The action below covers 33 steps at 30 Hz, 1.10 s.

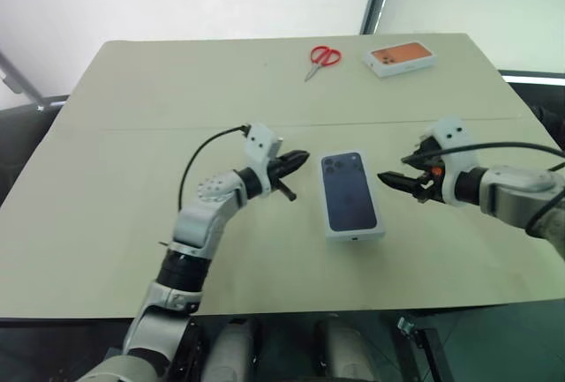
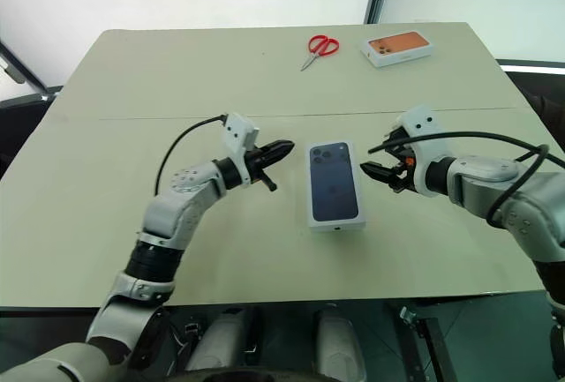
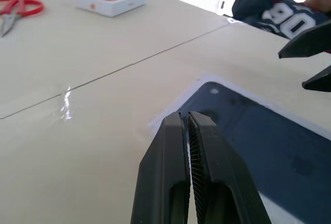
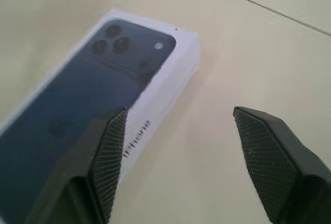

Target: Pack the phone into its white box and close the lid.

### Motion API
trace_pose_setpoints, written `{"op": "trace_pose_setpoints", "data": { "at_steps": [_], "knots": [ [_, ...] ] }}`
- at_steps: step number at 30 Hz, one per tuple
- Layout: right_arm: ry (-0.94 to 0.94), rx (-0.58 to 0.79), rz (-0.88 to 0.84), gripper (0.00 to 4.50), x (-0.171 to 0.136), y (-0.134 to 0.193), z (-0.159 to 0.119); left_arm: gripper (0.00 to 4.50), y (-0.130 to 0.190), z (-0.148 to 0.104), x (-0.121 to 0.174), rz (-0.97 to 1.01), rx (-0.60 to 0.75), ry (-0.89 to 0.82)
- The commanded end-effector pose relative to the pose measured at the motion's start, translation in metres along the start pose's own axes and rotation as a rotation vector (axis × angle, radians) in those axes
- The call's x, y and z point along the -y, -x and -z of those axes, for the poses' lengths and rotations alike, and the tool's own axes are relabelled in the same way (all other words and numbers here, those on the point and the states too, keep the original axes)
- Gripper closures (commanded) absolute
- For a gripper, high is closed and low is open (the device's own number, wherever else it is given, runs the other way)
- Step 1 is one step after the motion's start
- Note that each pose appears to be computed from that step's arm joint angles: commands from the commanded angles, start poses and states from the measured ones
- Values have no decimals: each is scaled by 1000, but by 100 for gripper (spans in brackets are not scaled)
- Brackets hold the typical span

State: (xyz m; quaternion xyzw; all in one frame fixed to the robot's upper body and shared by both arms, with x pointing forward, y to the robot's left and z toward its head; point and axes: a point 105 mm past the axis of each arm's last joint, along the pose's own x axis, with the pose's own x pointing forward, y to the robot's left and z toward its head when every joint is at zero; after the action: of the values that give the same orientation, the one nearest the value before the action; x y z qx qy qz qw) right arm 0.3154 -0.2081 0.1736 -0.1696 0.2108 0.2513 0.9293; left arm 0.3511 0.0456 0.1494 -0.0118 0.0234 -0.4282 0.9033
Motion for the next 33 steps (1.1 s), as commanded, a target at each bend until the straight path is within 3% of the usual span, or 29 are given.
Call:
{"op": "trace_pose_setpoints", "data": {
  "at_steps": [1,4,5,15,23,33],
  "knots": [
    [139,-13,0,293,5,3,-1,439,23,5,11,65,-96,-47],
    [239,-32,-12,440,5,2,0,450,30,11,16,94,-166,-77],
    [259,-30,-11,446,6,1,-1,450,29,13,17,100,-182,-81],
    [446,-64,-12,446,1,-9,0,450,-12,32,38,157,-302,-103],
    [490,-72,-13,446,-1,-15,2,450,-38,32,57,203,-285,-73],
    [494,-72,-11,446,0,-16,4,450,-47,19,64,198,-202,0]
  ]
}}
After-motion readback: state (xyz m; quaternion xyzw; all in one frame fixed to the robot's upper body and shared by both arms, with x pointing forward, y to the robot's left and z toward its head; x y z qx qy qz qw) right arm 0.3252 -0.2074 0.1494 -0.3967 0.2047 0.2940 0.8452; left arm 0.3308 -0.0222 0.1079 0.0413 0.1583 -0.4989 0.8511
